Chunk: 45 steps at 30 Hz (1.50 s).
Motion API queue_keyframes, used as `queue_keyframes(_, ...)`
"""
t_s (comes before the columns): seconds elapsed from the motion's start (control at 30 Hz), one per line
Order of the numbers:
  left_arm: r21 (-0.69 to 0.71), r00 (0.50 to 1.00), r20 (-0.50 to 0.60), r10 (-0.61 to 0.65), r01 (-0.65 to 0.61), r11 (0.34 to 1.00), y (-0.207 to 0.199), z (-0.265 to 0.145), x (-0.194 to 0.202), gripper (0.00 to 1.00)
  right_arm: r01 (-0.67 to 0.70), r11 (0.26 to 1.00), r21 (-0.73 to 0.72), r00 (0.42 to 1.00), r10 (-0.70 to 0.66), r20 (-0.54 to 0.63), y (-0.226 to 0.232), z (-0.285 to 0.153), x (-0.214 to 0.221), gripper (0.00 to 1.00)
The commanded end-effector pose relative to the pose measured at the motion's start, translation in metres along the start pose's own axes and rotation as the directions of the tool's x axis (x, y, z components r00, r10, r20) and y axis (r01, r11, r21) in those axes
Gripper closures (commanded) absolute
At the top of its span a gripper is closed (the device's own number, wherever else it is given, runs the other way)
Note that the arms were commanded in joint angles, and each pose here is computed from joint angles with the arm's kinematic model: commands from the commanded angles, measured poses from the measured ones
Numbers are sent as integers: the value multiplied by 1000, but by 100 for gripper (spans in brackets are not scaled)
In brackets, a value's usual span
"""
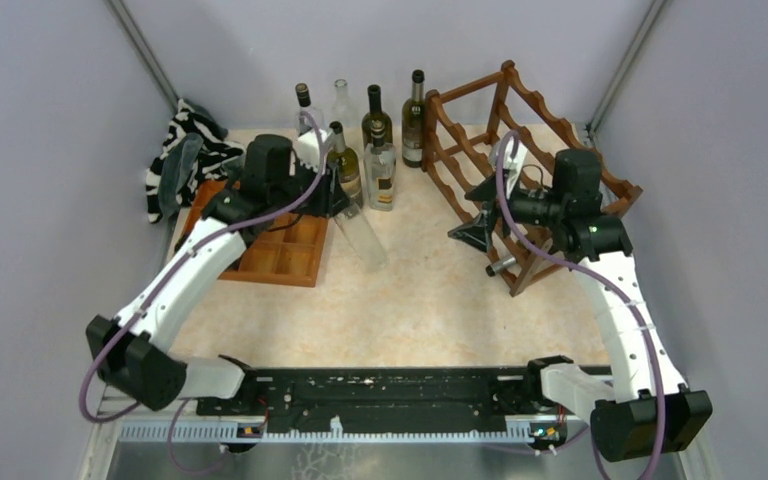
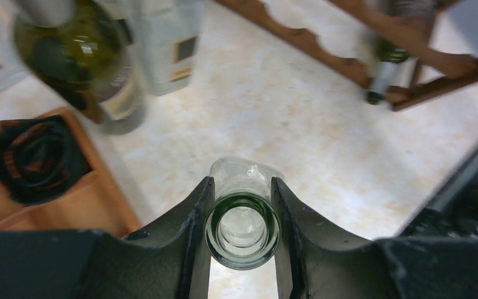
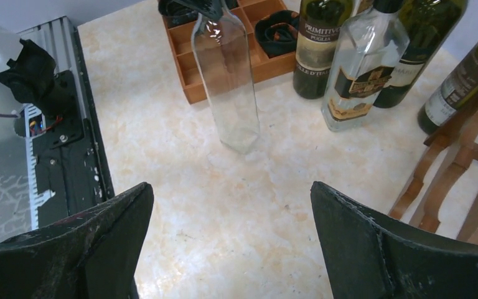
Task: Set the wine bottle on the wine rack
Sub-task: Pick up the wine bottle from the center of the board.
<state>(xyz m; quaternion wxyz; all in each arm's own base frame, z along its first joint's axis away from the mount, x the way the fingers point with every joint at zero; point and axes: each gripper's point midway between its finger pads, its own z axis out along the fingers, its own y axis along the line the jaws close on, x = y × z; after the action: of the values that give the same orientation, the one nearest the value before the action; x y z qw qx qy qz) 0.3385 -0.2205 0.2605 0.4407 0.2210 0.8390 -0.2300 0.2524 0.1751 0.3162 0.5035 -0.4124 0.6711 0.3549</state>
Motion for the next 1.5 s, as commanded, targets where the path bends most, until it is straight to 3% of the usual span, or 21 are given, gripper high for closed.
queue_keyframes(0.0,347,982,147,-121,64,936,-67,-28,-23,100,99,991,-94,994,-94,48,13,3,-2,5)
queue_keyframes(0.13,565,946,207,-248,92,820,-100,-41,-11,100,130,973,-189,991,-120,63,30,12,6,5)
queue_keyframes(0.27,670,904,250,-346,97,736,-112,-55,6,100,150,962,-228,987,-160,-25,40,34,24,5)
queue_keyframes(0.57,715,851,295,-433,104,691,-117,-70,25,100,116,963,-245,972,-160,-170,45,73,62,4)
queue_keyframes(0.77,713,824,334,-458,98,694,-116,-72,25,100,96,954,-285,956,-168,-241,59,90,85,4)
queue_keyframes(1.0,688,792,385,-473,96,720,-110,-74,21,100,46,928,-369,957,-146,-249,81,96,101,4)
queue_keyframes(1.17,717,780,386,-492,82,693,-114,-78,19,100,19,913,-408,961,-129,-244,89,98,107,5)
queue_keyframes(1.27,723,782,383,-493,78,686,-115,-78,20,100,23,908,-419,963,-133,-236,93,98,107,12)
queue_keyframes(1.37,723,780,384,-495,80,686,-114,-77,21,100,42,907,-419,962,-150,-227,92,97,105,25)
queue_keyframes(1.47,723,777,385,-498,82,686,-113,-76,22,100,54,900,-432,961,-164,-221,95,94,106,48)
